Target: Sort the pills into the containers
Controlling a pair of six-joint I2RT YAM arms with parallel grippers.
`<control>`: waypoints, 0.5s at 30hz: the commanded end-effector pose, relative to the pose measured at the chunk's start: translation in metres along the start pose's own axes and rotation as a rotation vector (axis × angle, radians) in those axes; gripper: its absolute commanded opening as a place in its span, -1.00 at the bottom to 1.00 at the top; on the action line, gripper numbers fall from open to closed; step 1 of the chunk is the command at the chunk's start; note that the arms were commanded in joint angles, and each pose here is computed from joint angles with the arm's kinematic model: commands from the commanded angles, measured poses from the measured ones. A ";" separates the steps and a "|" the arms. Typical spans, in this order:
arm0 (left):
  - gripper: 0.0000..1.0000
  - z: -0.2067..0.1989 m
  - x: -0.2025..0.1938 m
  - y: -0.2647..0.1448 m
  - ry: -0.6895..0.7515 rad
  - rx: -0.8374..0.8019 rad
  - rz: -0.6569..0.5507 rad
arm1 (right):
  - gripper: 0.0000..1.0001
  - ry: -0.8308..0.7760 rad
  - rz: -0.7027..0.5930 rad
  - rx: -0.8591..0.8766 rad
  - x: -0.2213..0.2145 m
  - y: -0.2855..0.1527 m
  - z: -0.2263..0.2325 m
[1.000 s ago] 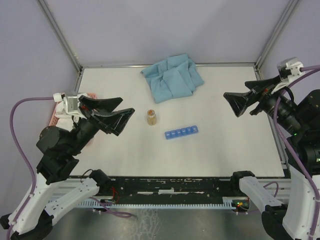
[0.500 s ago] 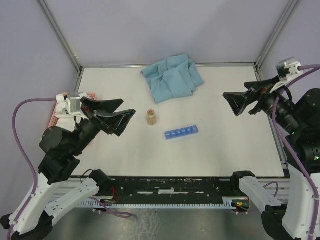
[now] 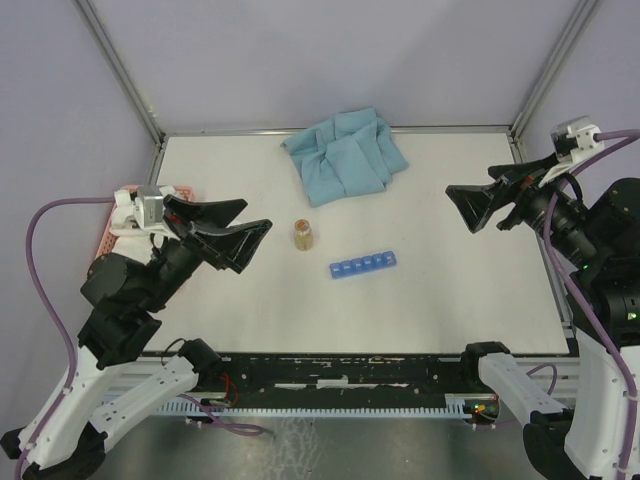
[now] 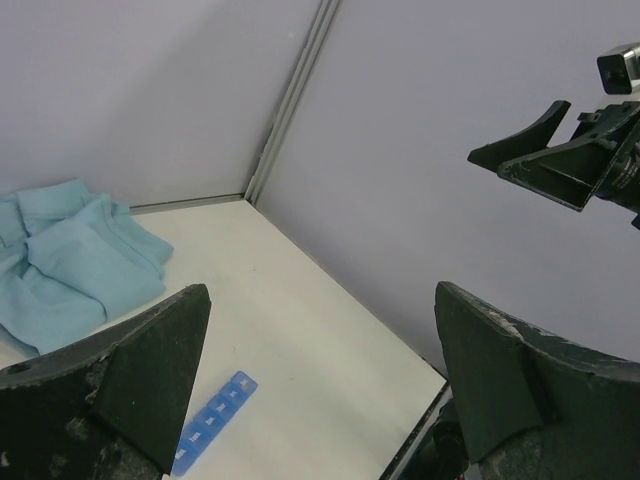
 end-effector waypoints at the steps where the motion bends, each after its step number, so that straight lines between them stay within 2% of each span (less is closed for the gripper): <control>1: 0.99 0.000 0.007 -0.002 0.035 -0.006 -0.045 | 1.00 -0.012 -0.056 -0.016 0.008 0.000 0.000; 15: 0.99 0.000 0.006 -0.002 0.038 -0.005 -0.044 | 1.00 -0.011 -0.055 -0.023 0.007 0.001 -0.001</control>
Point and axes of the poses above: each gripper's point midway between its finger pads, its own y axis out along the fingers, its own z axis along the line the jaws close on, x = y × z, the point moved 10 cm from there along -y, back along the fingers, and after that the axes turned 7 degrees about y, right-handed, at the moved point
